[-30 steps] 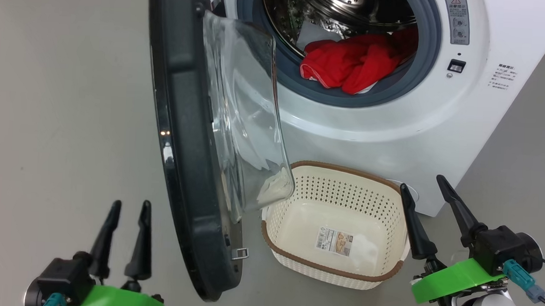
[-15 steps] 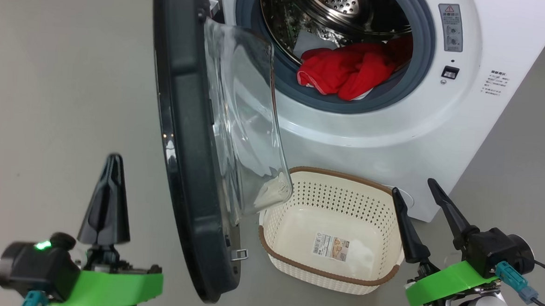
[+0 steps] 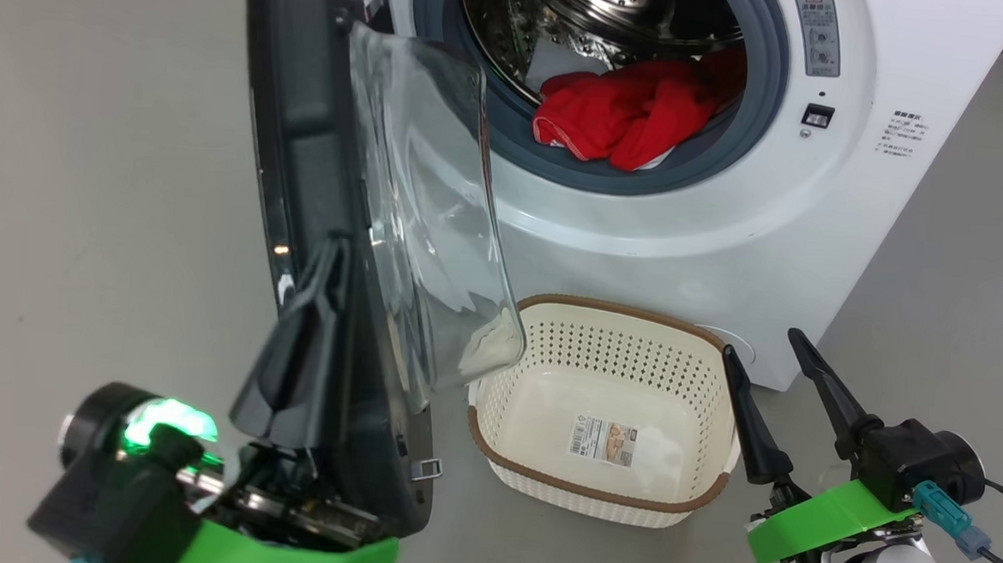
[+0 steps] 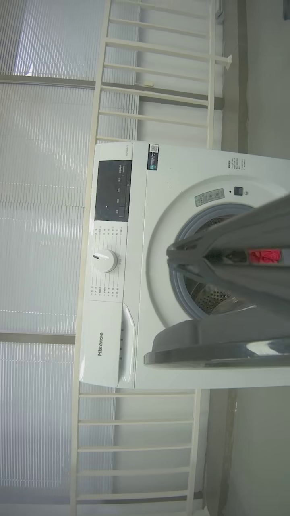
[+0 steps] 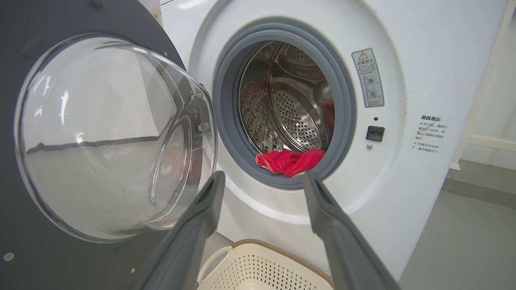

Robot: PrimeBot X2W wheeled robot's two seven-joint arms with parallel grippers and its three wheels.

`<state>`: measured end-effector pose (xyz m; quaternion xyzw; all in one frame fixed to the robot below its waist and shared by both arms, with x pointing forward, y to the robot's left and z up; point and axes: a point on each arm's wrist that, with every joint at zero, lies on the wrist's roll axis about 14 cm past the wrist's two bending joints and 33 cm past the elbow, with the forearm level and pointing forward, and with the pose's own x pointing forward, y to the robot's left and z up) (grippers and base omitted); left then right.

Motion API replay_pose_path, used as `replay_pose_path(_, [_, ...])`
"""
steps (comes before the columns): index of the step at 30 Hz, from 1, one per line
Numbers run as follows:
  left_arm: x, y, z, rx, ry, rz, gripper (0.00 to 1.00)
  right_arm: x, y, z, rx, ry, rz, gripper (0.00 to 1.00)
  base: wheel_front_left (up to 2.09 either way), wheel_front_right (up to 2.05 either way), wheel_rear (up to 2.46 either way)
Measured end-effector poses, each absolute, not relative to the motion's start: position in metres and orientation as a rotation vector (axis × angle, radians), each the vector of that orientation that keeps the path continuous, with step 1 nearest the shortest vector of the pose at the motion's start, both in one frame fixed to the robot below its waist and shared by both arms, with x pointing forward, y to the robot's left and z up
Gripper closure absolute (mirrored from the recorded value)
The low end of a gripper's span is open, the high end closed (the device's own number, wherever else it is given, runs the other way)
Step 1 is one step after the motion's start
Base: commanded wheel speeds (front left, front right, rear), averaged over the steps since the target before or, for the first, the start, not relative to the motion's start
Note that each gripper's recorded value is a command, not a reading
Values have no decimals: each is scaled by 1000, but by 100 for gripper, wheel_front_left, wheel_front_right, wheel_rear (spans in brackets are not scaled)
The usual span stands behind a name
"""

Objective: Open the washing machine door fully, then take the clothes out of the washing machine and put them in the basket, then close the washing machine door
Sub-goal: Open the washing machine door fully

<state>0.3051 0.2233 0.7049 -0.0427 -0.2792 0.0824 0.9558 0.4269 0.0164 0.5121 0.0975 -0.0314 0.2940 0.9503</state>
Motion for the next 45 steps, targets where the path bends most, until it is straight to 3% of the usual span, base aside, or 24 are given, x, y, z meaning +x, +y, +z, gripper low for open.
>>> replay_pose_path(19, [334,185,606,-216,-167,70,100,432,12,505,208,-50,586,0,0,0,0])
replay_pose_path(27, [330,195,563,-233,-18,138,100,433,14,503,211,-44,592,0,0,0,0])
replay_pose_path(37, [325,214,552,-212,11,231,100,435,22,497,211,-31,615,0,0,0,0])
replay_pose_path(45, [305,266,549,-144,15,421,100,436,34,492,222,-13,648,0,0,0,0])
